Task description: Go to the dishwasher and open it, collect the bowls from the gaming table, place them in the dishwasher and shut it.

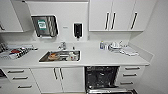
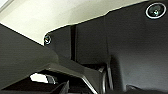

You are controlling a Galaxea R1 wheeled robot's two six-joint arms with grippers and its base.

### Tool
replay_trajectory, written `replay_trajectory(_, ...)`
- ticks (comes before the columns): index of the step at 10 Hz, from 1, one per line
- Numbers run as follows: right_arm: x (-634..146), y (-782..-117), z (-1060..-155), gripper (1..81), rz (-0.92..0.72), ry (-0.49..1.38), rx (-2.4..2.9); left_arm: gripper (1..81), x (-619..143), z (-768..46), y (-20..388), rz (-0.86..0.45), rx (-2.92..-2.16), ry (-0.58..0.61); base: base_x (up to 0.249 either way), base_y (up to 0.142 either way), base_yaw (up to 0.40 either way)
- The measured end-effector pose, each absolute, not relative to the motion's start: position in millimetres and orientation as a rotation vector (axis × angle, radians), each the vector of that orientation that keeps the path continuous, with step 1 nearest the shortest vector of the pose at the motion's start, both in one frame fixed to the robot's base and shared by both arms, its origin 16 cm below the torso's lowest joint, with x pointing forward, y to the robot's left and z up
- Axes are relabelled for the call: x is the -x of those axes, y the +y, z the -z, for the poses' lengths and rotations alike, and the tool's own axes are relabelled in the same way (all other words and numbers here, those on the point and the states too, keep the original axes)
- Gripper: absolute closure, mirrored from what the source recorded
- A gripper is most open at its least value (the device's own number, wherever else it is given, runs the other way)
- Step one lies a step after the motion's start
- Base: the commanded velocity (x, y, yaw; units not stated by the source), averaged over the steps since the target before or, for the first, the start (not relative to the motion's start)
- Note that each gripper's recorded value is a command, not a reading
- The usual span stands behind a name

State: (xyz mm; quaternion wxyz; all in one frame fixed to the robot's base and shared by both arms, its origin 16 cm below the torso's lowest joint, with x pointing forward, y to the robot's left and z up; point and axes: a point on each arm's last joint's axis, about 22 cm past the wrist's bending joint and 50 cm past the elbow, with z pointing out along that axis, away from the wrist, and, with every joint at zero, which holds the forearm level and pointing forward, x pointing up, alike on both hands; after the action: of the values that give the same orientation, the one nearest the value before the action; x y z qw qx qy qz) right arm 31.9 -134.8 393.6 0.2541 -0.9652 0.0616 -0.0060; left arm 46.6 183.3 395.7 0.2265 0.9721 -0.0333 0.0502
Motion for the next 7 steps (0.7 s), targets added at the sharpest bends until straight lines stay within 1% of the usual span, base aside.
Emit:
replay_trajectory(3, -4.3, -134.8, -406.2, 1.0, -0.024, 0.18, 2.625, 1.0, -21.3, -402.6, 194.6, -0.096, -2.711, -0.087, 0.0, 0.0, 0.0)
replay_trajectory(7, -5.7, -135.2, -419.4, 1.0, 0.028, 0.163, 2.625, 1.0, -21.8, -416.9, 189.5, -0.151, -2.704, -0.098, 0.0, 0.0, 0.0)
